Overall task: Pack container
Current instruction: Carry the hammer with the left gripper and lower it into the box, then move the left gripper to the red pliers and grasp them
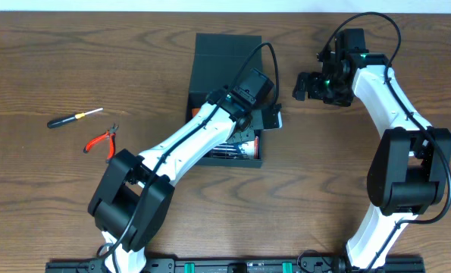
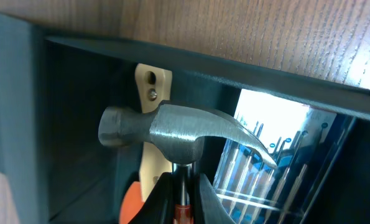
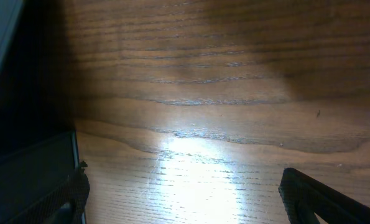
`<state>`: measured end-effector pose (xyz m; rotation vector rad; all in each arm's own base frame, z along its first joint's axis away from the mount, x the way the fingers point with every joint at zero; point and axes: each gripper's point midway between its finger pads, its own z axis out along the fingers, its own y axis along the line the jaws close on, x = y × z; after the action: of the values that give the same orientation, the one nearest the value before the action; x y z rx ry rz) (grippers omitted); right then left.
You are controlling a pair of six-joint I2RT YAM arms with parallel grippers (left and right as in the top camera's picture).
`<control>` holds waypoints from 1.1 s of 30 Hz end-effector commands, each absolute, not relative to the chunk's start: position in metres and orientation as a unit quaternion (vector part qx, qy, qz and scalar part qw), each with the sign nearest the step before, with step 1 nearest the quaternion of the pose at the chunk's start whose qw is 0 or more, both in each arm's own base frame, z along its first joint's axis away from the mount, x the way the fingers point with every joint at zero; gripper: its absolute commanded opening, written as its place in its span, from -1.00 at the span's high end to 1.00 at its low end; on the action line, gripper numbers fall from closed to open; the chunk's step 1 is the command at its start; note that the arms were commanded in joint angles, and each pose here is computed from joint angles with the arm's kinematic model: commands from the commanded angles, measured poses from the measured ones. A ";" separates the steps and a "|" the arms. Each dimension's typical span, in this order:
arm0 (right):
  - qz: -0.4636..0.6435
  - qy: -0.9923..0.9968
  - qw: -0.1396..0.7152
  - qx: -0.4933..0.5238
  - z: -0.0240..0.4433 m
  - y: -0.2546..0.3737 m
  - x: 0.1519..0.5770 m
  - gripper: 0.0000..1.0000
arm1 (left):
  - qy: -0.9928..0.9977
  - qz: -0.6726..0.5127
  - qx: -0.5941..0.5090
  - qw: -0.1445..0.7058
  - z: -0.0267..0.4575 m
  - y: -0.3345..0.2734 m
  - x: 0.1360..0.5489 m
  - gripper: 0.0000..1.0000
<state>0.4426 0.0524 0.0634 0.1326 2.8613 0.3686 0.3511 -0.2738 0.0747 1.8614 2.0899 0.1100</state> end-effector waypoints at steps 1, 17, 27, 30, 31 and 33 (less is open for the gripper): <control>0.128 0.982 0.126 0.055 0.063 0.051 0.443 -0.97 | 0.758 0.036 0.631 0.162 0.067 -0.273 0.352 0.89; 0.128 0.982 0.126 0.055 0.063 0.051 0.443 -0.98 | 0.819 0.059 0.519 0.239 0.132 -0.266 0.373 0.49; 0.128 0.982 0.126 0.055 0.063 0.051 0.443 -0.98 | 0.873 0.200 0.324 0.305 0.242 -0.116 0.404 0.01; 0.128 0.982 0.126 0.055 0.063 0.051 0.443 -0.99 | 0.924 0.189 0.204 0.262 0.226 -0.051 0.401 -0.11; 0.128 0.982 0.126 0.055 0.063 0.051 0.443 -0.98 | 0.939 0.171 0.181 0.238 0.215 -0.032 0.397 -0.12; 0.128 0.982 0.126 0.055 0.063 0.051 0.443 -0.99 | 0.962 0.130 0.148 0.189 0.190 -0.002 0.389 -0.12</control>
<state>0.4426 0.0524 0.0634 0.1364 2.8614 0.3692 0.3952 -0.0339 0.2298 0.6129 2.5227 0.5038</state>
